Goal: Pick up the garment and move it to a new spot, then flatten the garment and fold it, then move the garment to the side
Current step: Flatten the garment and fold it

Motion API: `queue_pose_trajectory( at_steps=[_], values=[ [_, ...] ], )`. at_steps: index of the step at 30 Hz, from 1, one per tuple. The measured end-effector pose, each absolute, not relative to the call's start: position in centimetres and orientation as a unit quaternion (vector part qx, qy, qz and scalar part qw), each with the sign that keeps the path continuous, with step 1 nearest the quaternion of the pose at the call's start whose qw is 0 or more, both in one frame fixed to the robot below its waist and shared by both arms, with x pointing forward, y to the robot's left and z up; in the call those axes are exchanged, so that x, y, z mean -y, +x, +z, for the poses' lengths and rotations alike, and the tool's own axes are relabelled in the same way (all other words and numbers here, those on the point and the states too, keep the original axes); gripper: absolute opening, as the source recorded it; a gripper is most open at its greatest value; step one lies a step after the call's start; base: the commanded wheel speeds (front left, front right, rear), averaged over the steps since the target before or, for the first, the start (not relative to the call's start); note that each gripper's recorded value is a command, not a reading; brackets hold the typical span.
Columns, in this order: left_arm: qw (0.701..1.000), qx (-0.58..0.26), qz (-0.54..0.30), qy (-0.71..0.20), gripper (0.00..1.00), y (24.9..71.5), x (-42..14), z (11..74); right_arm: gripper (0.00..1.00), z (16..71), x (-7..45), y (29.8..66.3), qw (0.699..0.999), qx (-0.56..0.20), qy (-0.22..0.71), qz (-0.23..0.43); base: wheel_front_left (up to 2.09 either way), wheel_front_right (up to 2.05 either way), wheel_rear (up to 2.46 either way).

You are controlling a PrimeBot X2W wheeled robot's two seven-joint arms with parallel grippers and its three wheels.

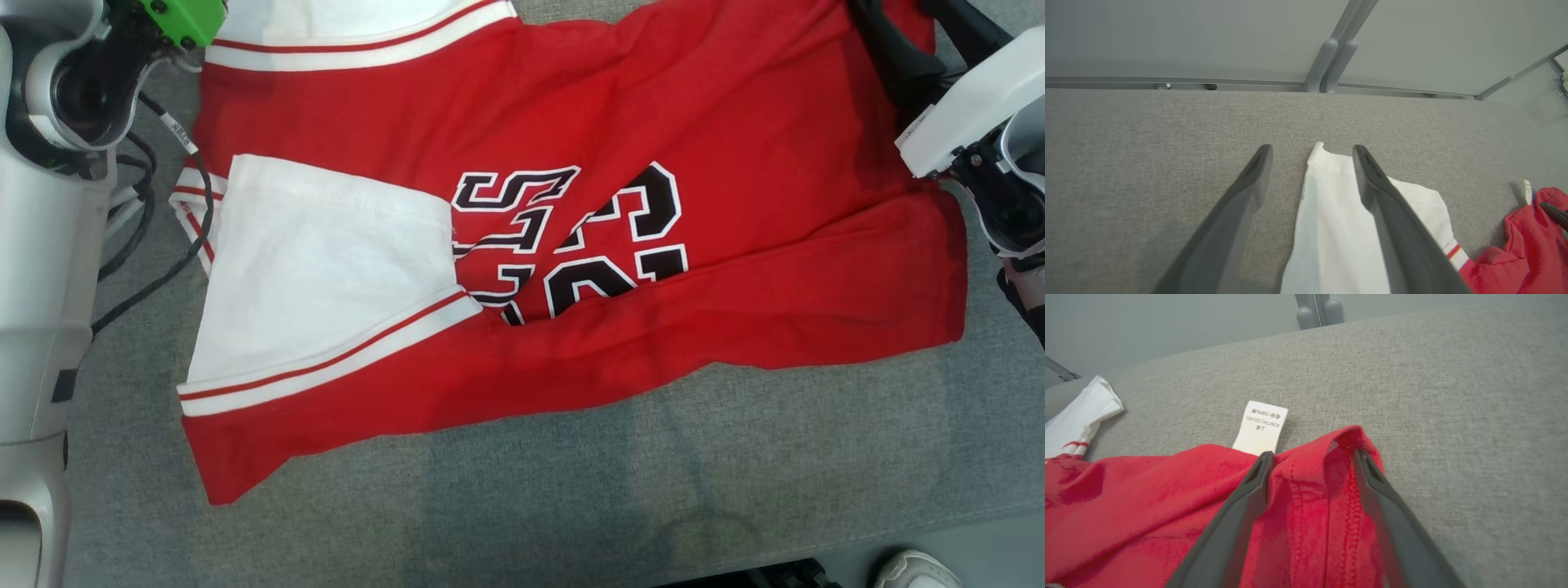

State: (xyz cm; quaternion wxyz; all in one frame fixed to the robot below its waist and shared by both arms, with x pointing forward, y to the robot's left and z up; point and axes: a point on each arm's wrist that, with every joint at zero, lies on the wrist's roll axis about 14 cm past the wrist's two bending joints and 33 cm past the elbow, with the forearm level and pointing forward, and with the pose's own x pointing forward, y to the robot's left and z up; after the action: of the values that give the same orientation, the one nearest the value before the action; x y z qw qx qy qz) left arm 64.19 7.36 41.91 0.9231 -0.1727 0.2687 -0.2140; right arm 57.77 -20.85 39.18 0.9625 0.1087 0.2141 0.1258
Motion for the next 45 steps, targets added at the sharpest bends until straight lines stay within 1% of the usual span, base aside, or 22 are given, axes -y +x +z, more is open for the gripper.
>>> queue_pose_trajectory(
  at_steps=[3, 6, 10, 14, 18, 29, 30, 31, 32, 33, 34, 35, 45],
  values=[
    [0.92, -0.272, -0.223, -0.174, 1.0, 65.1, -6.4, 41.5, 0.0, 38.9, 20.9, 57.9, 0.962, -0.219, 0.102, 0.129, 0.0, 0.0, 0.0],
    [0.91, -0.29, -0.239, -0.178, 1.0, 64.9, -4.8, 40.5, 0.0, 38.6, 21.0, 57.8, 0.96, -0.228, 0.099, 0.13, 0.0, 0.0, 0.0],
    [0.896, -0.34, -0.249, -0.144, 1.0, 63.8, -4.6, 37.9, 0.0, 38.7, 21.8, 57.9, 0.96, -0.231, 0.092, 0.126, 0.0, 0.0, 0.0],
    [0.9, -0.343, -0.243, -0.113, 1.0, 64.2, -5.6, 37.2, 0.0, 38.7, 22.1, 58.1, 0.96, -0.232, 0.091, 0.126, 0.0, 0.0, 0.0],
    [0.898, -0.356, -0.243, -0.092, 1.0, 64.0, -6.0, 35.9, 0.0, 38.6, 22.1, 58.3, 0.96, -0.234, 0.089, 0.127, 0.0, 0.0, 0.0],
    [0.898, -0.361, -0.235, -0.091, 1.0, 64.6, -6.5, 34.6, 0.0, 38.5, 23.4, 58.7, 0.961, -0.229, 0.102, 0.113, 0.0, 0.0, 0.0],
    [0.898, -0.36, -0.235, -0.092, 1.0, 64.7, -6.5, 34.6, 0.04, 38.5, 23.5, 58.7, 0.962, -0.229, 0.102, 0.112, 0.0, 0.0, 0.0],
    [0.898, -0.358, -0.235, -0.095, 1.0, 64.7, -6.4, 34.6, 0.25, 38.5, 23.6, 58.6, 0.962, -0.23, 0.1, 0.112, 0.0, 0.0, 0.0],
    [0.899, -0.357, -0.235, -0.097, 1.0, 64.8, -6.4, 34.7, 0.36, 38.4, 23.6, 58.5, 0.961, -0.231, 0.098, 0.113, 0.0, 0.0, 0.0],
    [0.899, -0.355, -0.235, -0.101, 1.0, 64.8, -6.3, 34.7, 0.5, 38.4, 23.6, 58.5, 0.962, -0.229, 0.097, 0.113, 0.0, 0.0, 0.0],
    [0.899, -0.354, -0.238, -0.104, 1.0, 64.8, -6.1, 34.8, 0.82, 38.4, 23.5, 58.4, 0.962, -0.23, 0.096, 0.115, 0.0, 0.0, 0.0],
    [0.898, -0.353, -0.239, -0.105, 1.0, 64.9, -6.0, 34.9, 1.0, 38.4, 23.4, 58.4, 0.962, -0.228, 0.094, 0.117, 0.0, 0.0, 0.0],
    [0.899, -0.346, -0.247, -0.107, 1.0, 65.1, -4.9, 35.0, 1.0, 39.1, 24.4, 58.6, 0.967, -0.218, 0.067, 0.11, 0.0, 0.0, 0.0]
  ],
)
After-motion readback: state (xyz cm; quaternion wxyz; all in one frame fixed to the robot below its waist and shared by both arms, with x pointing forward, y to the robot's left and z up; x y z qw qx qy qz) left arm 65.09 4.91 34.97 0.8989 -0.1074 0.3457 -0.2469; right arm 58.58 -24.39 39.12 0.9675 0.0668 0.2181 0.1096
